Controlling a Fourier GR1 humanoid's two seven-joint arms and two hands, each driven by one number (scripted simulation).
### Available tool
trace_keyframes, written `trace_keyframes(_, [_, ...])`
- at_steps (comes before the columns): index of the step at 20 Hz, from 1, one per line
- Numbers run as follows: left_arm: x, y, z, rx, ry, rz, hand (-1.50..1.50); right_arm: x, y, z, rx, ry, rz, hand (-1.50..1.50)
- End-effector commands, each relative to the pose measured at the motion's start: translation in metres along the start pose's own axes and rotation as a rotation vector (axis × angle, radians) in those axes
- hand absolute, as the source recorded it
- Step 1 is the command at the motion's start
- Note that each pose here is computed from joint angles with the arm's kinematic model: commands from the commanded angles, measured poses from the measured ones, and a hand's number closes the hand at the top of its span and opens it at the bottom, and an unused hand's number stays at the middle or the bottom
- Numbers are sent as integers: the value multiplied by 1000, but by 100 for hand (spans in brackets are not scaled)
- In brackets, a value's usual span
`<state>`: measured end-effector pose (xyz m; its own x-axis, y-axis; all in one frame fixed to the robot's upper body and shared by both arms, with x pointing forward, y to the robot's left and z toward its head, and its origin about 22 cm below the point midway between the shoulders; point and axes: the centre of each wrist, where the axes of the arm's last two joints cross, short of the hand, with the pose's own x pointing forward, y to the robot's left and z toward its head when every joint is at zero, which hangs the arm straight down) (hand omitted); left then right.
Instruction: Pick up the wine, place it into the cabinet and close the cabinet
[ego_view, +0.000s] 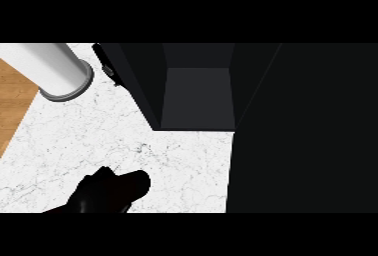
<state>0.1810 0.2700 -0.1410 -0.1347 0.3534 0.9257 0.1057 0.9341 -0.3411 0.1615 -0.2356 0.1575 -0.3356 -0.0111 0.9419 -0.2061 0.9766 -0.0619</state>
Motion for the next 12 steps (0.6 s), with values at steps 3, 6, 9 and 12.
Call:
trace_keyframes(3, [50, -35, -4, -63, -71, 64, 150, -2, -3, -2, 1, 16, -3, -150])
trace_keyframes(6, [65, -50, -2, -73, -56, 63, 150, -16, 10, 2, 3, 6, -17, -150])
trace_keyframes(9, [81, -82, -36, -105, -65, 89, 150, -7, -6, -11, 9, 22, -17, -150])
trace_keyframes(12, [108, -85, -36, -66, -110, 52, 150, 0, 6, 4, -7, -5, -18, -150])
